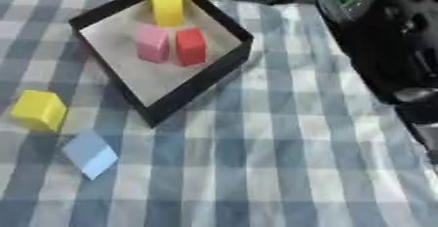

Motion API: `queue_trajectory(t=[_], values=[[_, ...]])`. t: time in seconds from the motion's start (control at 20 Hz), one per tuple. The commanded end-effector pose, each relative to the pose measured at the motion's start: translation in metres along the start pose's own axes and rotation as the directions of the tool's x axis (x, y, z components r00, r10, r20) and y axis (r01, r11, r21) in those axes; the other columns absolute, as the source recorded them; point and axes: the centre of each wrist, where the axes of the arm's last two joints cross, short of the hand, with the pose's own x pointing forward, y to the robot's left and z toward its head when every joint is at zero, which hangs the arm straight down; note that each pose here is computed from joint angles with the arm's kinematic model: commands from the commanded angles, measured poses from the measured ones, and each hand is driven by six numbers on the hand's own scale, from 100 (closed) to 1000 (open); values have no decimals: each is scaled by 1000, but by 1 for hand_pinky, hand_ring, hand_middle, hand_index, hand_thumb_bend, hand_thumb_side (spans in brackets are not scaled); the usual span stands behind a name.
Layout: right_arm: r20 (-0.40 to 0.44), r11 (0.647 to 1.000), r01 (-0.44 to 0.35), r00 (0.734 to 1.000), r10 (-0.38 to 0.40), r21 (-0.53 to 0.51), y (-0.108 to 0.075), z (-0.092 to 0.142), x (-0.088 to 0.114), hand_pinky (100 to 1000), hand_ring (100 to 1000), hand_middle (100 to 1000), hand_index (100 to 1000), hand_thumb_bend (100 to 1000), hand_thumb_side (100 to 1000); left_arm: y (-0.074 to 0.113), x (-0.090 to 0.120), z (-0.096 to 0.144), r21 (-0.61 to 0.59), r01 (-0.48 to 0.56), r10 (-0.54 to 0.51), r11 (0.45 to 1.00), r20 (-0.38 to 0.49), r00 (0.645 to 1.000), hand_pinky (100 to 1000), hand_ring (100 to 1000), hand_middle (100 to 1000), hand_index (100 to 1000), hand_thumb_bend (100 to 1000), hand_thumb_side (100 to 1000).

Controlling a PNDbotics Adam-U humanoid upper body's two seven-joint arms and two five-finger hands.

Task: Pick up objects on the table and place them in the box.

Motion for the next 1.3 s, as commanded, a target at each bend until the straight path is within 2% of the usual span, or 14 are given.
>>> queue_trajectory(t=[0.05, 0.25, 0.4, 0.6, 0.65, 0.75, 0.85, 0.95, 1.2, 1.3], values=[[-28, 1000, 7, 1000, -7, 13, 14, -15, -3, 848, 666, 484, 539, 100, 100, 1, 12, -6, -20, 8, -7, 1000, 41, 999, 755, 752, 832, 839, 347, 751], [-17, 997, 0, 1000, 1, 75, 44, -27, 1, 852, 688, 509, 568, 100, 100, -3, 14, -7, -37, 3, -2, 999, 45, 999, 755, 752, 832, 838, 348, 752], [-10, 992, -18, 1000, 20, 124, 59, -30, 3, 858, 718, 547, 612, 135, 100, -3, 14, -7, -42, 4, -2, 999, 43, 999, 755, 752, 832, 838, 347, 753], [-14, 987, -39, 999, 42, 156, 68, -30, 3, 864, 788, 686, 757, 291, 100, -3, 14, -7, -42, 7, -5, 999, 43, 999, 755, 751, 832, 838, 348, 753], [-16, 986, -48, 999, 51, 161, 67, -30, 2, 873, 830, 759, 843, 394, 100, -3, 14, -7, -42, 8, -6, 999, 42, 999, 755, 751, 832, 839, 347, 753], [-21, 985, -68, 997, 73, 160, 64, -29, 2, 888, 862, 817, 903, 477, 120, -2, 13, -7, -41, 10, -9, 999, 39, 999, 756, 752, 832, 839, 348, 754], [-29, 988, -74, 996, 79, 132, 55, -26, 0, 892, 870, 826, 918, 480, 181, -1, 11, -6, -38, 14, -13, 999, 31, 999, 756, 752, 833, 839, 349, 755], [-47, 995, -61, 997, 65, 80, 44, -23, -2, 883, 856, 815, 918, 467, 189, 0, 9, -5, -35, 17, -16, 999, 24, 1000, 756, 751, 833, 839, 348, 755], [-75, 996, 32, 996, -38, -87, 24, -7, -1, 867, 837, 788, 900, 428, 163, 3, 6, -2, -24, 22, -22, 999, 11, 1000, 756, 751, 832, 839, 349, 753], [-86, 983, 79, 992, -95, -169, 13, 5, -3, 854, 825, 767, 886, 375, 154, 4, 4, -1, -19, 25, -25, 1000, 4, 1000, 756, 751, 832, 839, 349, 753]])
